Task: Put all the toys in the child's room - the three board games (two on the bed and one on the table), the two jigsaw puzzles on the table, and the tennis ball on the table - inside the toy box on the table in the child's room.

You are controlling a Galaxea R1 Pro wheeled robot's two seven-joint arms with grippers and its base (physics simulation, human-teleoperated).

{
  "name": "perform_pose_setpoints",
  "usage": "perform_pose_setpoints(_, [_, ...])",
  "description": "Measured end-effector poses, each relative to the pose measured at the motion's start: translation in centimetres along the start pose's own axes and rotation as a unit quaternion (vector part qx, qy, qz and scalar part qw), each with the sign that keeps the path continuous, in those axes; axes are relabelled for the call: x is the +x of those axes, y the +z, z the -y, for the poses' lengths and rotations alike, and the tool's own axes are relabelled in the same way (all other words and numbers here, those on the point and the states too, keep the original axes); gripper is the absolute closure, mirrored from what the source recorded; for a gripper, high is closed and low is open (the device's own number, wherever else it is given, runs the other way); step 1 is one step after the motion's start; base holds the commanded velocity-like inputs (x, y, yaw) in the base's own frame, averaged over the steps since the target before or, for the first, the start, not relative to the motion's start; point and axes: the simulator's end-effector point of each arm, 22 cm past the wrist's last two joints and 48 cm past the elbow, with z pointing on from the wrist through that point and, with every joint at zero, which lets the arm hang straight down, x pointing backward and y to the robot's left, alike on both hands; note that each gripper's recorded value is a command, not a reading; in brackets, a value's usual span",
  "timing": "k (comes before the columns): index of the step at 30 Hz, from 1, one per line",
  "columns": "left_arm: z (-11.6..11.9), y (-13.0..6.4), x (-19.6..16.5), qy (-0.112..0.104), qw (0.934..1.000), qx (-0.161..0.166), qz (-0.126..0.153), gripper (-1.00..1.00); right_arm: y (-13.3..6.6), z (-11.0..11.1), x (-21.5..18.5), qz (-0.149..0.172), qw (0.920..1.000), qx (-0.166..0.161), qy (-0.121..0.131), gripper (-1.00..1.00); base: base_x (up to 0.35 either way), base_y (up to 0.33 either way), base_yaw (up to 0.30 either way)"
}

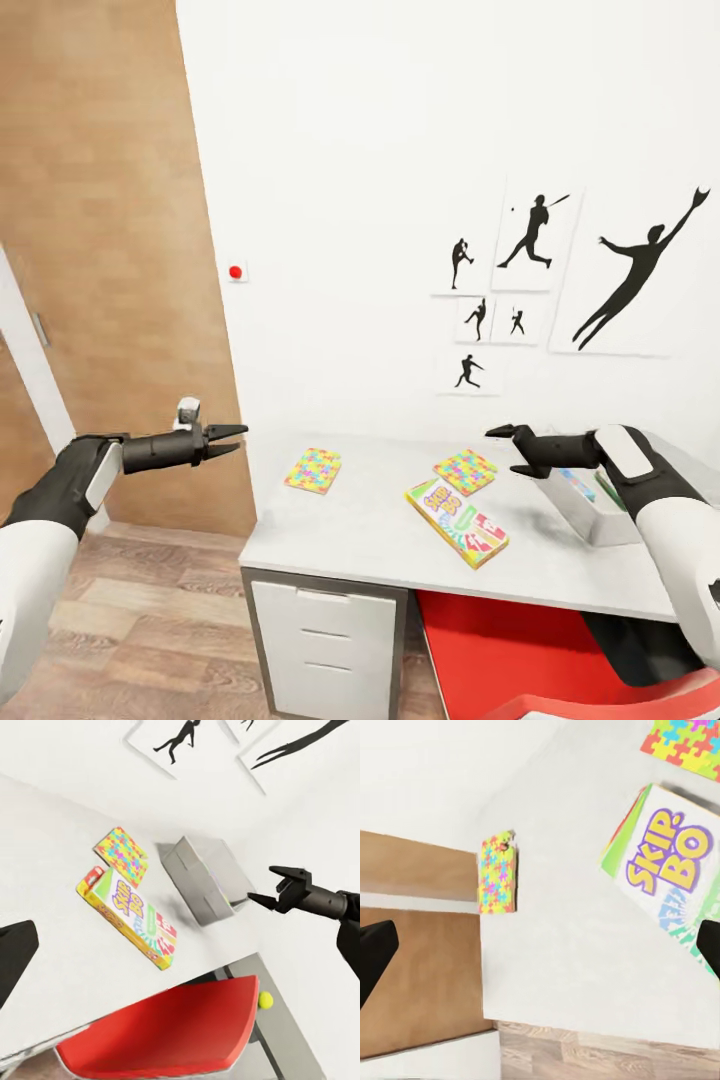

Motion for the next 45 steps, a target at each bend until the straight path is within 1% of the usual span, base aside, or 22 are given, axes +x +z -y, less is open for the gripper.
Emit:
perform_pose_setpoints(4, [-2.5,-1.8,0.9,0.011,0.9989,-0.043,-0.012,-1.00,-0.5,-2.4,-0.6,0.013,0.9995,-0.017,-0.025,-1.00,0.000,0.000,0.237])
perform_pose_setpoints(6, [-4.7,-2.7,2.3,0.016,0.9971,-0.072,-0.022,-1.00,-0.4,-3.3,-0.1,0.015,0.9989,-0.024,-0.037,-1.00,0.000,0.000,0.236])
perform_pose_setpoints(8, [-6.8,-3.4,3.5,0.029,0.9945,-0.098,-0.025,-1.00,-0.4,-3.7,0.5,0.016,0.9983,-0.030,-0.048,-1.00,0.000,0.000,0.237])
perform_pose_setpoints(9, [-8.5,-3.8,4.2,0.035,0.9917,-0.121,-0.025,-1.00,-0.3,-3.7,1.1,0.017,0.9979,-0.032,-0.054,-1.00,0.000,0.000,0.237])
perform_pose_setpoints(11, [-10.4,-4.2,5.0,0.031,0.9880,-0.149,-0.026,-1.00,-0.4,-3.6,1.7,0.017,0.9974,-0.034,-0.061,-1.00,0.000,0.000,0.238])
perform_pose_setpoints(12, [-12.4,-4.7,6.0,0.023,0.9832,-0.179,-0.029,-1.00,-0.5,-3.5,2.3,0.019,0.9967,-0.036,-0.070,-1.00,0.000,0.000,0.238])
perform_pose_setpoints(13, [-13.0,-4.9,6.3,0.020,0.9815,-0.188,-0.029,-1.00,-0.6,-3.5,2.5,0.020,0.9965,-0.037,-0.072,-1.00,0.000,0.000,0.238])
perform_pose_setpoints(14, [-14.6,-5.3,6.9,0.020,0.9761,-0.214,-0.029,-1.00,-0.6,-3.1,3.1,0.019,0.9962,-0.037,-0.077,-1.00,0.000,0.000,0.238])
perform_pose_setpoints(16, [-16.4,-5.7,7.5,0.023,0.9694,-0.243,-0.026,-1.00,-0.7,-2.7,3.6,0.019,0.9962,-0.036,-0.078,-1.00,0.000,0.000,0.238])
perform_pose_setpoints(18, [-17.4,-5.9,7.9,0.026,0.9652,-0.259,-0.023,-1.00,-0.6,-2.1,4.1,0.017,0.9964,-0.032,-0.077,-1.00,0.000,0.000,0.239])
perform_pose_setpoints(21, [-18.1,-6.1,8.6,0.034,0.9625,-0.268,-0.021,-1.00,-0.5,-1.5,4.6,0.014,0.9967,-0.028,-0.076,-1.00,0.008,0.000,0.239])
perform_pose_setpoints(24, [-19.2,-6.3,9.2,0.067,0.9576,-0.280,-0.009,-1.00,-0.5,-1.4,4.8,0.013,0.9967,-0.027,-0.076,-1.00,0.055,0.000,0.238])
perform_pose_setpoints(26, [-20.1,-6.8,9.0,0.086,0.9496,-0.301,0.001,-1.00,-0.6,-1.4,4.8,0.013,0.9967,-0.027,-0.076,-1.00,0.054,0.000,0.238])
perform_pose_setpoints(27, [-20.8,-7.2,8.8,0.092,0.9431,-0.320,0.005,-1.00,-0.6,-1.3,4.8,0.013,0.9967,-0.026,-0.076,-1.00,0.029,0.000,0.239])
perform_pose_setpoints(28, [-21.6,-7.8,8.6,0.096,0.9344,-0.343,0.009,-1.00,-0.5,-1.3,4.9,0.012,0.9966,-0.025,-0.077,-1.00,0.023,0.000,0.239])
perform_pose_setpoints(29, [-22.1,-8.2,8.5,0.098,0.9293,-0.356,0.011,-1.00,-0.5,-1.3,4.9,0.012,0.9966,-0.025,-0.077,-1.00,0.015,0.000,0.239])
perform_pose_setpoints(32, [-24.5,-10.8,7.7,0.102,0.8957,-0.432,0.023,-1.00,-0.5,-1.3,5.0,0.013,0.9966,-0.024,-0.078,-1.00,0.006,0.000,0.239])
perform_pose_setpoints(34, [-25.5,-12.4,7.2,0.105,0.8751,-0.471,0.031,-1.00,-0.4,-1.3,5.2,0.012,0.9966,-0.024,-0.078,-1.00,0.002,0.000,0.239])
perform_pose_setpoints(36, [-25.9,-13.1,6.8,0.109,0.8648,-0.489,0.037,-1.00,-0.2,-1.5,5.5,0.010,0.9966,-0.026,-0.078,-1.00,0.001,0.000,0.239])
perform_pose_setpoints(38, [-26.1,-13.5,6.6,0.113,0.8579,-0.500,0.040,-1.00,0.3,-1.9,6.1,0.006,0.9965,-0.029,-0.078,-1.00,0.024,0.043,0.195])
perform_pose_setpoints(40, [-26.2,-13.7,6.5,0.115,0.8553,-0.503,0.041,-1.00,0.4,-2.1,6.3,0.005,0.9965,-0.030,-0.078,-1.00,0.069,0.157,0.094])
perform_pose_setpoints(45, [-26.2,-13.6,6.6,0.117,0.8534,-0.506,0.041,-1.00,0.6,-1.8,6.2,0.013,0.9967,-0.029,-0.074,-1.00,0.135,0.195,0.023])
